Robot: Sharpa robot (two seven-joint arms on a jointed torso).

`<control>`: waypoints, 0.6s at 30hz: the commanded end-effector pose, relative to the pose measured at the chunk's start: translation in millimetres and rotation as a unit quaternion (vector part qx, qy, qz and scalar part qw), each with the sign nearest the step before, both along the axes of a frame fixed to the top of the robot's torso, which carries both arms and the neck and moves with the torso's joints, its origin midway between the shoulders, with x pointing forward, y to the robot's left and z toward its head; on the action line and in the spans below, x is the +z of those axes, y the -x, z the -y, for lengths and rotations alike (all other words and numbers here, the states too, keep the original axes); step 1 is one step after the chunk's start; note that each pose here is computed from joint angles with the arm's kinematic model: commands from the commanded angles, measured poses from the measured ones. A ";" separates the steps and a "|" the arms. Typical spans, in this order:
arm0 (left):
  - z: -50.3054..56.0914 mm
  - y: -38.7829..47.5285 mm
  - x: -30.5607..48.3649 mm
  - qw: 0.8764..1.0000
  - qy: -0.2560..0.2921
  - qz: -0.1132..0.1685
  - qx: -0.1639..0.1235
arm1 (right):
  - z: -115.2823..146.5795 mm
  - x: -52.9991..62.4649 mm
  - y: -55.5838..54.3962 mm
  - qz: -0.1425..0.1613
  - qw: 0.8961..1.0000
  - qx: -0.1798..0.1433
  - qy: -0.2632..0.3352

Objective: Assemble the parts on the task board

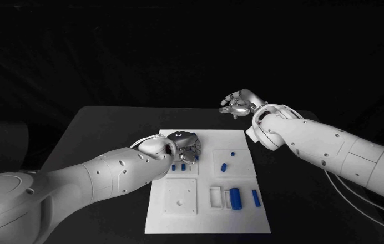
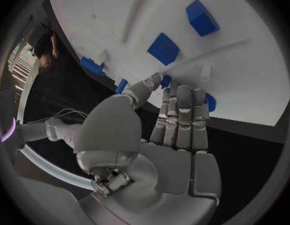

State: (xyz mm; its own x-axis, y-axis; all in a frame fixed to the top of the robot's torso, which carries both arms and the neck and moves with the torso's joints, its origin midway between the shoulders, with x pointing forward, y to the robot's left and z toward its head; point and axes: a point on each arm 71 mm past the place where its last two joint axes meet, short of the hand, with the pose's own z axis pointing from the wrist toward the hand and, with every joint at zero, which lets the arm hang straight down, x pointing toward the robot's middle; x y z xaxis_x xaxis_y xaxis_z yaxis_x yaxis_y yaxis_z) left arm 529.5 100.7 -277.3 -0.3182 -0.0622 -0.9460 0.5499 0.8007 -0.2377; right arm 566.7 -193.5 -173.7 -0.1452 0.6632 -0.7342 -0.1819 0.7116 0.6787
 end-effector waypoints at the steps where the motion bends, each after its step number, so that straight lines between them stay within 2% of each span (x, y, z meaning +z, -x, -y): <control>1: 0.2 1.4 -4.1 1.000 -0.002 -0.010 -0.002 | -2.3 0.1 0.9 0.000 1.000 0.009 0.006; 6: 2.3 1.7 -4.7 1.000 -0.002 -0.011 -0.002 | -2.1 0.2 1.1 0.001 1.000 0.010 0.007; 18: -1.8 0.2 -8.6 1.000 -0.022 -0.018 0.006 | -2.3 0.5 1.6 0.001 1.000 0.011 0.007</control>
State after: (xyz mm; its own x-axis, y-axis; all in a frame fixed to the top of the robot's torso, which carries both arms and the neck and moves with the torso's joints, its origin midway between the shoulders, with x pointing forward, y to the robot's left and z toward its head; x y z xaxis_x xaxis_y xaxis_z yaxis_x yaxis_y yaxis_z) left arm 531.1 100.3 -278.2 -0.3204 -0.0621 -0.9453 0.5446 0.8044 -0.2375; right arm 565.6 -192.7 -173.1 -0.1479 0.6595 -0.7370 -0.1878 0.7129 0.6756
